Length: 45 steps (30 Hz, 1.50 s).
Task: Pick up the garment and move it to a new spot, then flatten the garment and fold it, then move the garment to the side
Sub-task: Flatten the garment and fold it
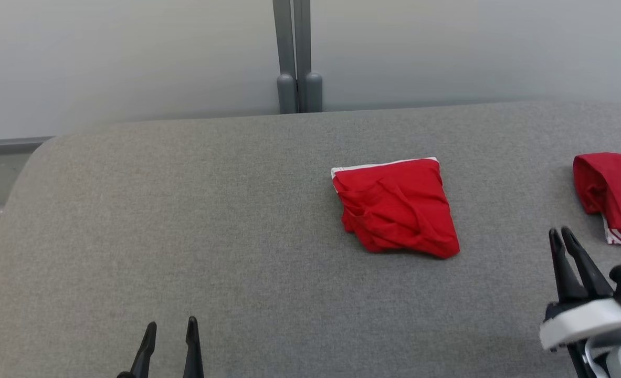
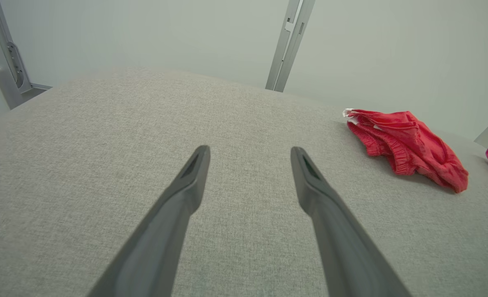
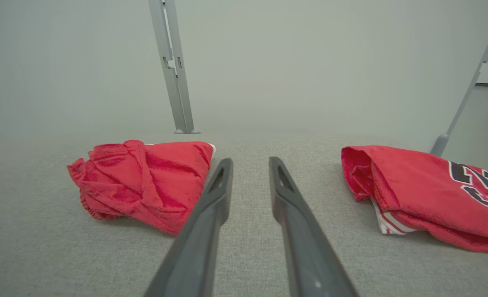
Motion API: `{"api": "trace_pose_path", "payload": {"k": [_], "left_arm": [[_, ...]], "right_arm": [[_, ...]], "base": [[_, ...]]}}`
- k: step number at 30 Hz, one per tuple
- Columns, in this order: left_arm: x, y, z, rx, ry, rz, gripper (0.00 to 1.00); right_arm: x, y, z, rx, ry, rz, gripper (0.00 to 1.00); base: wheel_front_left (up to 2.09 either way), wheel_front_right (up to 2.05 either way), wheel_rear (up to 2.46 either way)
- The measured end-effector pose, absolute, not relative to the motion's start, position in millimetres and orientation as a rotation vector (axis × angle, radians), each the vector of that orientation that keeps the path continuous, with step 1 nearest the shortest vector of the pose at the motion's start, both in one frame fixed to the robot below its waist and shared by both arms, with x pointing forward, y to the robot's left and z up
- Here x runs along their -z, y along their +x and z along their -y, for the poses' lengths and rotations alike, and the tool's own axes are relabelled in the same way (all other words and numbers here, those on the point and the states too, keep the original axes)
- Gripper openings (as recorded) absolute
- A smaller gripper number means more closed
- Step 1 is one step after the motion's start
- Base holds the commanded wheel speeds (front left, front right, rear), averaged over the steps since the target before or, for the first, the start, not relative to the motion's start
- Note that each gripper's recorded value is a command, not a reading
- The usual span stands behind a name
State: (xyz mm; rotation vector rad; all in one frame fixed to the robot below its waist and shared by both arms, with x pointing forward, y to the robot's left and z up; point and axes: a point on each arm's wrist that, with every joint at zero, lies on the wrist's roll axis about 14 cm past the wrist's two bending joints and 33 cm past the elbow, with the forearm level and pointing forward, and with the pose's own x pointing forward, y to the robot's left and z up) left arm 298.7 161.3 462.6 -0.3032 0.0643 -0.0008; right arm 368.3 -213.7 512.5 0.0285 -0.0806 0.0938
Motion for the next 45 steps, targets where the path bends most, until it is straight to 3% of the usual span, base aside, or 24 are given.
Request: {"api": "trace_pose_path", "payload": {"k": [9, 16, 22, 30, 40, 45], "left_arm": [[-466, 342, -140, 0.050, -0.331, -0.063, 1.00], [-446, 352, -151, -0.014, -0.344, -0.123, 1.00], [-439, 347, -170, -0.086, -0.335, -0.143, 1.00], [-446, 347, -173, -0.093, -0.337, -0.118, 1.00], [-447, 338, -168, -0.073, -0.336, -0.117, 1.00], [-451, 329, -166, -0.060, -0.334, -0.107, 1.00]], "right_arm": [[-501, 469, 159, -0.275, -0.073, 0.016, 0.00], [-436, 500, 110, -0.401, -0.098, -0.171, 0.00], [-417, 492, 63, -0.540, -0.059, -0.209, 0.00], [-410, 440, 35, -0.728, -0.057, -0.247, 0.00], [-423, 398, 22, -0.810, -0.041, -0.233, 0.00], [-449, 395, 33, -0.728, 0.036, -0.167, 0.00]], "base": [[0.00, 0.00, 0.00], [0.00, 0.00, 0.00], [0.00, 0.00, 0.00], [0.00, 0.00, 0.00], [0.00, 0.00, 0.00], [0.00, 0.00, 0.00]]}}
